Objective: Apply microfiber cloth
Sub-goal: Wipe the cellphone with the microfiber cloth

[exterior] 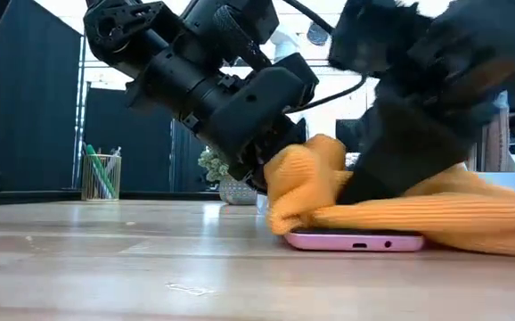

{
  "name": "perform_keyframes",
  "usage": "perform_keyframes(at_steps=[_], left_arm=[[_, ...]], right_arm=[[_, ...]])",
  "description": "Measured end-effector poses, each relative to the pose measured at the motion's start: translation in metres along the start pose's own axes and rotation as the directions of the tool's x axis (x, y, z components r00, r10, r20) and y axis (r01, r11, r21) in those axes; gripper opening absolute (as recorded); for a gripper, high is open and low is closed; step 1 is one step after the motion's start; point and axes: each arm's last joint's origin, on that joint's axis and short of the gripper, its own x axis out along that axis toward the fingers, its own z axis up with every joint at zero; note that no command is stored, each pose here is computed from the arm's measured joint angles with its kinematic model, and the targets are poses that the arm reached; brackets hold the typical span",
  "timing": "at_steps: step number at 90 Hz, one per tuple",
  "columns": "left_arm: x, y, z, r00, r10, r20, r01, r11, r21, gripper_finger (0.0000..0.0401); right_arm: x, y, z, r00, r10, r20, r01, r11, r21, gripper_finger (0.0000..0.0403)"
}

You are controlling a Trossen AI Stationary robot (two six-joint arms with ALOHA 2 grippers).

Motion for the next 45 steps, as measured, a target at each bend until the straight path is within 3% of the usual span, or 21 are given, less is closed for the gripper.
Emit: perform_keyframes(at_steps=[12,20,31,45], left_arm=[[0.000,0.000,0.000,1.000,-0.004,-0.001,0.004,1.000,-0.003,0.0123],[0.000,0.000,0.000,1.000,-0.004,-0.001,0.004,1.000,-0.003,0.0123],[0.000,0.000,0.000,1.000,-0.008,-0.001,0.008,1.000,-0.003,0.0123],[0.000,0.000,0.000,1.000,-0.011,-0.002,0.011,1.000,-0.003,0.0123]], right_arm=[[-0.009,0.010,0.000,0.995,0.092,-0.044,-0.094,0.995,-0.031,0.0004],[-0.019,0.007,0.007,0.995,0.085,-0.055,-0.089,0.994,-0.067,0.0004],[-0.026,-0.003,0.029,0.998,0.012,0.067,-0.007,0.997,-0.081,0.0004],[-0.004,-0.019,0.034,0.995,-0.035,0.090,0.042,0.996,-0.075,0.0004]])
